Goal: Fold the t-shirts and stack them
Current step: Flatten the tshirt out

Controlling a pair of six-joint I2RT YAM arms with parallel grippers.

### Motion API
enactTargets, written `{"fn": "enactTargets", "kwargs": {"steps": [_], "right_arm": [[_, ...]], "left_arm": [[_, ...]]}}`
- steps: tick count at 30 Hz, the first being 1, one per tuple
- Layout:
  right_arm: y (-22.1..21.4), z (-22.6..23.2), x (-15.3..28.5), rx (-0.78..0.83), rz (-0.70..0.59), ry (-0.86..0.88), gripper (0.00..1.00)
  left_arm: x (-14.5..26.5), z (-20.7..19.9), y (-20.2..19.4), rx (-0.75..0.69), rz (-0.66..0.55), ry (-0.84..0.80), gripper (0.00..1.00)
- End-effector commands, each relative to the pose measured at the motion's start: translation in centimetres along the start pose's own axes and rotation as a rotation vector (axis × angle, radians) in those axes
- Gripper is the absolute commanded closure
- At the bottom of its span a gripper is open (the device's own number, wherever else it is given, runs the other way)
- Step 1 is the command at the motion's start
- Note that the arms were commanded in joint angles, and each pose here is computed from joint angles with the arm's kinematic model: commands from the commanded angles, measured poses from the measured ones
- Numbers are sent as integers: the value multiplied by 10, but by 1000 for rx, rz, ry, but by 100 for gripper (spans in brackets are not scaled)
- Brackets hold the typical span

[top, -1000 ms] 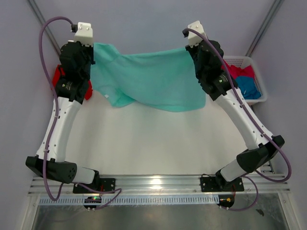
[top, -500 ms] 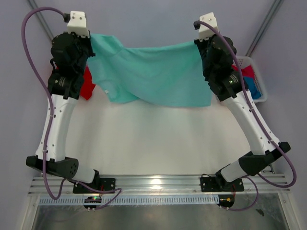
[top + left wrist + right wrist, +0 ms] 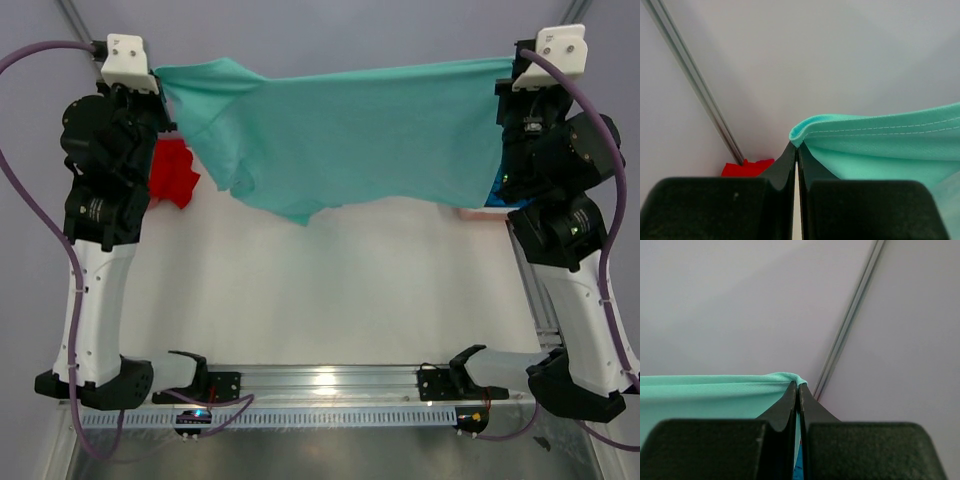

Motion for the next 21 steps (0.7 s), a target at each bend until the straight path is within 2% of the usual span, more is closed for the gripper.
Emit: {"fn": "enactTargets", "kwargs": {"steps": [1, 11, 17, 21], "right_arm": [[0, -20, 7, 26, -1, -81, 97], [-10, -19, 10, 49, 21, -70, 97], [-6, -23, 22, -3, 34, -31, 97], [4, -37, 37, -49, 27, -24, 97]], "left_arm": [[6, 14, -1, -35, -1, 67, 100], [10, 16, 8, -32, -21, 59, 100], [31, 8, 16, 29, -27, -20, 100], [61, 3, 22, 71, -42, -88, 100]]}}
Point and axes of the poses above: each gripper's point midway between its finger pads, its own x axis back along the fingers, its own z axis along the line the jaws close on, y = z × x, the point moved 1 cm from there along x, back along the fingers, and after that the axes turned 9 degrees about -x, right-handed, at the moved point
